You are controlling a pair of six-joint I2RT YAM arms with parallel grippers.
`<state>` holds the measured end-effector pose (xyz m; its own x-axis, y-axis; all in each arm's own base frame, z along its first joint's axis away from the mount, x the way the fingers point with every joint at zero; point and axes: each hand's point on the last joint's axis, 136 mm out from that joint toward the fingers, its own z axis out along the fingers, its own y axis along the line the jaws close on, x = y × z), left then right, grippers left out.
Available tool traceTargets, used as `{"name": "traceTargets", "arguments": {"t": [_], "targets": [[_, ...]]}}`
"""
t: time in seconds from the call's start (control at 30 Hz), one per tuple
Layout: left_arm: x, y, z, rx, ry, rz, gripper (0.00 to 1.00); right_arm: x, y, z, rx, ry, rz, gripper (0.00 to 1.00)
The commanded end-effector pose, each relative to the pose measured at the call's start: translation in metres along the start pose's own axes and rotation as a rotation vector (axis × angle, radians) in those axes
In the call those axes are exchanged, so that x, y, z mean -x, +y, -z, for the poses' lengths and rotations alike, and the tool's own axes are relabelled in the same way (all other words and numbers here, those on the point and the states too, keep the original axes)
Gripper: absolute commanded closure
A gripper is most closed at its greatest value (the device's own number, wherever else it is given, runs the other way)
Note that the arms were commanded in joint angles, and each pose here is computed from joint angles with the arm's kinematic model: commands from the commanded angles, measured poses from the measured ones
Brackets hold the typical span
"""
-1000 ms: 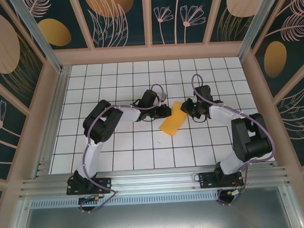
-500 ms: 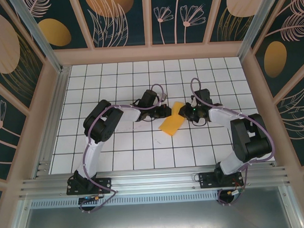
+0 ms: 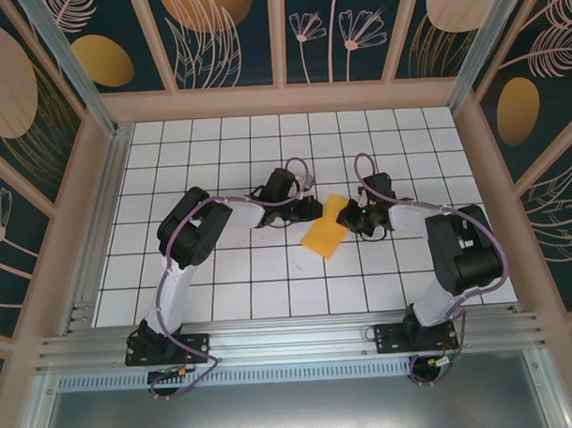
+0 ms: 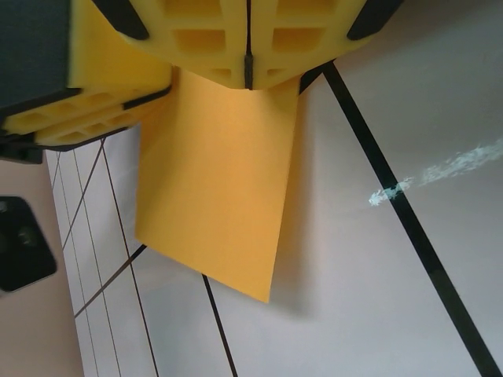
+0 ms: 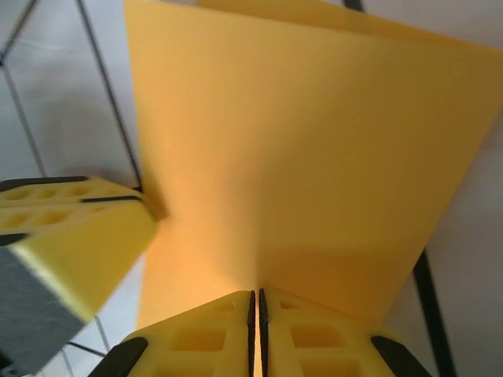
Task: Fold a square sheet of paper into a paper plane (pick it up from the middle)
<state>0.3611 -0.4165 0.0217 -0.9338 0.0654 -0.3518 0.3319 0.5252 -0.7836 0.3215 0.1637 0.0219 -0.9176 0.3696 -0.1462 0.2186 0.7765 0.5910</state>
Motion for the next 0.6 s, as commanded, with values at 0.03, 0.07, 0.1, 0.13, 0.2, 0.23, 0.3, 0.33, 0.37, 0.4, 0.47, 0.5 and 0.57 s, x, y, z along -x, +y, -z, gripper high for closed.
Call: {"name": "traceTargets", "arguments": {"t": [0.03,0.07,0.1,0.13,0.2,0.23,0.3,0.33,0.37,0.4,0.47,0.5,0.57], "targets": [[-0.045,0.062,-0.021,0.153,0.102,0.064,0.92,-0.001,-0.019,-0.008,-0.051,-0.004,-0.003,0.85],[-0.045,0.064,-0.022,0.162,0.103,0.063,0.91,-0.003,-0.021,-0.009,-0.053,-0.004,-0.004,0.85],[-0.046,0.065,-0.022,0.169,0.105,0.062,0.92,-0.004,-0.023,-0.01,-0.054,0.002,-0.009,0.85],[-0.046,0.066,-0.021,0.172,0.106,0.061,0.91,-0.005,-0.025,-0.011,-0.061,0.007,-0.012,0.85],[-0.047,0.067,-0.022,0.174,0.11,0.062,0.91,-0.006,-0.027,-0.012,-0.065,0.012,-0.013,0.85],[-0.047,0.068,-0.022,0.175,0.111,0.061,0.91,-0.006,-0.026,-0.011,-0.064,0.01,-0.012,0.85],[-0.046,0.064,-0.022,0.164,0.113,0.056,0.9,-0.004,-0.027,-0.01,-0.074,0.002,-0.017,0.85],[-0.044,0.061,-0.021,0.156,0.109,0.052,0.9,-0.004,-0.029,-0.01,-0.083,0.003,-0.02,0.85],[-0.041,0.057,-0.02,0.15,0.104,0.046,0.89,-0.005,-0.03,-0.01,-0.088,0.004,-0.022,0.85],[-0.038,0.053,-0.019,0.143,0.098,0.042,0.88,-0.005,-0.032,-0.011,-0.097,0.005,-0.026,0.85],[-0.03,0.041,-0.015,0.124,0.082,0.022,0.85,-0.007,-0.036,-0.011,-0.112,0.006,-0.029,0.85],[-0.024,0.034,-0.012,0.115,0.068,0.012,0.85,-0.008,-0.037,-0.012,-0.116,0.009,-0.029,0.85],[-0.014,0.02,-0.008,0.092,0.047,-0.006,0.82,-0.008,-0.038,-0.012,-0.116,0.011,-0.031,0.85]]}}
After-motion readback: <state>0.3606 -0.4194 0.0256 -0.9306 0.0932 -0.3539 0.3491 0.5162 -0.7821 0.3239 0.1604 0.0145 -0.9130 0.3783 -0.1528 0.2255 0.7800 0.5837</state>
